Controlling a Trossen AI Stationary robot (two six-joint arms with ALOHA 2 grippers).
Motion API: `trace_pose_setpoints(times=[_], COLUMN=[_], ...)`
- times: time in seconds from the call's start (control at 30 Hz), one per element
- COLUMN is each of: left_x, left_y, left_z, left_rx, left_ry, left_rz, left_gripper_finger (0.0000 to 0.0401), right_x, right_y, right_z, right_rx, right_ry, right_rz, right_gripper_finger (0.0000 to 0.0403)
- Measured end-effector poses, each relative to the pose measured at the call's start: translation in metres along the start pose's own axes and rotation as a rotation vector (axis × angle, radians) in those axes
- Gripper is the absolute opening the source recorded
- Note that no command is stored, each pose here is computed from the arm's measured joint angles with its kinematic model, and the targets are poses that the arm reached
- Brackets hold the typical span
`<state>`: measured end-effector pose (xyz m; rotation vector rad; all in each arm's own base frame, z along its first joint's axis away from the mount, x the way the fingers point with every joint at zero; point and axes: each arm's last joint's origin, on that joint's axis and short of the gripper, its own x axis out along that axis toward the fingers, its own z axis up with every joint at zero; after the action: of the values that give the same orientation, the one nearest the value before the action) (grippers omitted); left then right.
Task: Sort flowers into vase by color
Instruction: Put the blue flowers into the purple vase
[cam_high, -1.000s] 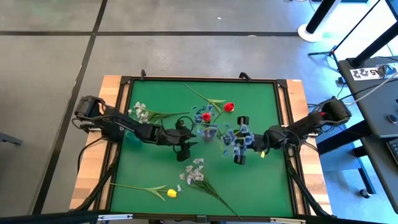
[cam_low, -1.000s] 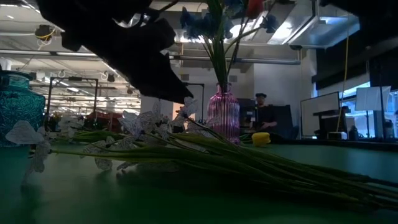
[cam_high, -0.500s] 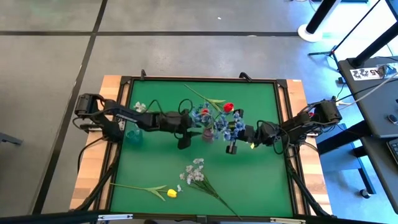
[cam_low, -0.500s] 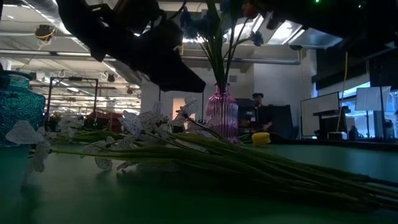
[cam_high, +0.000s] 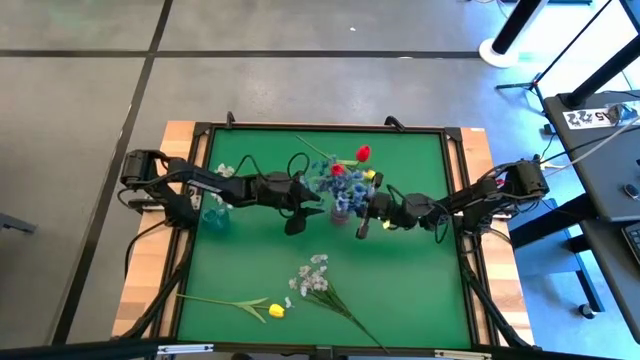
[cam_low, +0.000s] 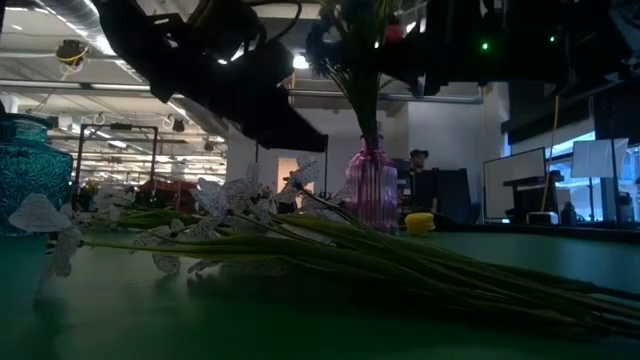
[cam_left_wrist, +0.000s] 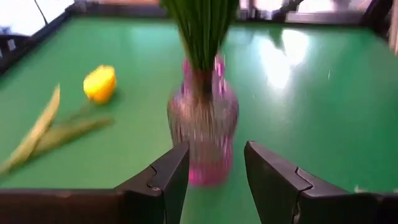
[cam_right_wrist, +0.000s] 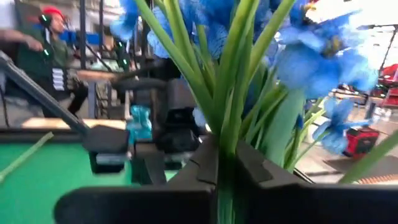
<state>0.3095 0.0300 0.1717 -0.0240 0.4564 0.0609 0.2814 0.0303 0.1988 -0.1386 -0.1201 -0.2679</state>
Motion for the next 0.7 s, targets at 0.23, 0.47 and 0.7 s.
trace_pose_setpoints(times=[0.23,0.47,0.7], left_x=[-0.032,-0.082,-0.093], left_y=[-0.009,-0.020,0.022], left_z=[0.024,0.043,0.015], left_rx=[0.036,-0.041,-0.290], left_ry=[0.197,0.522,0.781], left_rz=[0.054,0.196,0.339], left_gripper_finger=[0.0151,0.0151,0.0151], right_x=[0.000,0.000,-0.002], right_y=[0.001,-0.001,-0.001], right_z=[-0.007,0.002,0.025], right_rx=[-0.038,-0.100,-0.140], right_ry=[0.075,0.162,0.234], right_rz=[-0.026,-0.017,0.013], right_gripper_finger=[0.0057,0.0169,0.0267])
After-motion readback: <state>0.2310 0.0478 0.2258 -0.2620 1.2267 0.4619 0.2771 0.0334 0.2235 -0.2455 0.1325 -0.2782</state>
